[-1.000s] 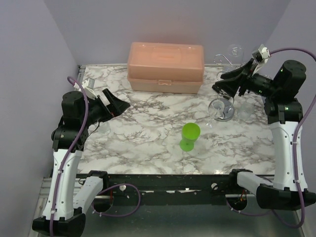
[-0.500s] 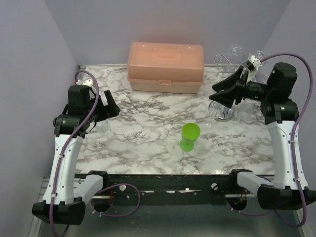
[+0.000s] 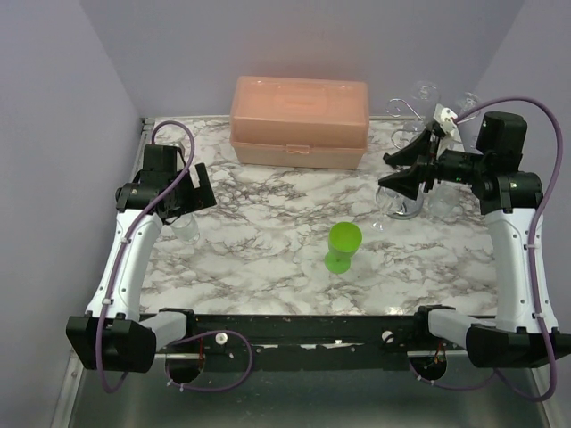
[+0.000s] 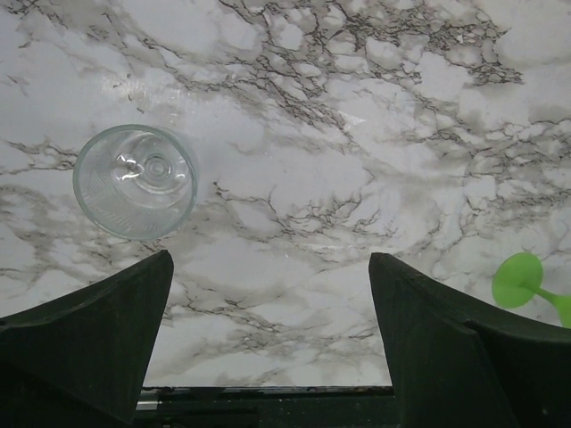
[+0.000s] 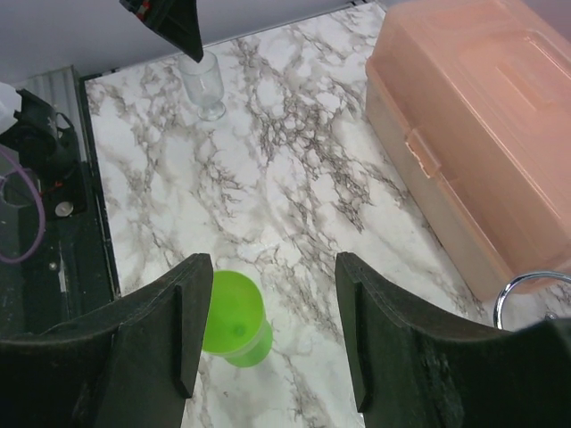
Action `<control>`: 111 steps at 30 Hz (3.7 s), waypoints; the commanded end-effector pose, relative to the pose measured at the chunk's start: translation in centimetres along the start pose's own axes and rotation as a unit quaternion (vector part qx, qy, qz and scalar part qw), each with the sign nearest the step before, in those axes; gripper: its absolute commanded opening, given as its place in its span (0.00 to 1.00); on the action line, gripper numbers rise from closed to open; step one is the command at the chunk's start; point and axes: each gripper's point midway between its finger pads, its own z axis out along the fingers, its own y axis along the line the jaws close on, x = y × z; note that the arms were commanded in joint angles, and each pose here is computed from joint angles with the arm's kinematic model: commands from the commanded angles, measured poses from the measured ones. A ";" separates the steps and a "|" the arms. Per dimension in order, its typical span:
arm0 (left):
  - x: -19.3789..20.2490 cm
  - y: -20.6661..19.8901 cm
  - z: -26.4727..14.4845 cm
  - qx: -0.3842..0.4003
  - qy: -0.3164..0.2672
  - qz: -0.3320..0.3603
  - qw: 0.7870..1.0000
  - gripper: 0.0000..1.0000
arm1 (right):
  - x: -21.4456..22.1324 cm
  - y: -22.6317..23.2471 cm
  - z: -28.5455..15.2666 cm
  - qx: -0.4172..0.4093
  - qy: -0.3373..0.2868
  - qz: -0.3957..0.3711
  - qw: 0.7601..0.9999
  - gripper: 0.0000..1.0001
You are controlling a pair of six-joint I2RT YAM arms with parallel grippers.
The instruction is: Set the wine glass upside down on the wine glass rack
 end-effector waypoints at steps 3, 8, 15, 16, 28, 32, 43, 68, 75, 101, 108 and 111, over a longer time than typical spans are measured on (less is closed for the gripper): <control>0.3 -3.4 -0.5 0.098 -0.005 -0.030 0.995 0.92 | 2.3 -0.6 -0.4 0.010 0.060 -0.026 0.998 0.63; 1.3 -6.8 -1.0 0.193 -0.005 -0.076 0.978 0.92 | 5.0 -1.5 0.2 0.014 0.144 -0.032 0.989 0.63; 1.2 -8.4 -1.8 0.234 -0.027 -0.102 0.966 0.92 | 10.4 -1.0 2.7 0.030 0.289 -0.072 0.954 0.61; 1.3 -8.5 -1.8 0.237 -0.028 -0.107 0.965 0.92 | 10.8 -1.4 2.8 0.045 0.298 -0.076 0.950 0.61; 1.7 -8.4 -1.8 0.250 -0.048 -0.125 0.959 0.94 | 15.4 -6.4 1.3 0.198 0.397 -0.076 0.893 0.55; 1.1 -8.8 -1.8 0.256 -0.054 -0.125 0.957 0.94 | 17.1 -6.9 1.1 0.215 0.410 -0.065 0.884 0.54; 1.3 -8.9 -1.5 0.262 -0.048 -0.124 0.956 0.95 | 19.2 -8.5 0.7 0.254 0.437 -0.057 0.861 0.52; 1.8 -14.5 -2.9 0.426 -0.009 -0.178 0.887 0.95 | 11.3 -5.3 4.6 0.157 0.278 0.044 0.947 0.00; 1.1 -17.8 -3.6 0.464 0.010 -0.181 0.867 0.95 | 4.3 -3.8 6.7 0.108 0.160 0.048 0.980 0.00; -4.3 -23.7 -4.8 0.469 -0.037 -0.097 0.877 0.75 | -7.8 -0.4 7.7 -0.007 -0.045 0.171 0.984 0.00; -4.3 -23.4 -3.4 0.416 -0.041 -0.078 0.905 0.64 | -7.5 -0.3 7.6 -0.015 -0.045 0.182 0.982 0.00; -4.8 -23.9 -3.3 0.409 -0.051 -0.063 0.909 0.59 | -7.2 -0.1 7.6 -0.020 -0.043 0.187 0.981 0.00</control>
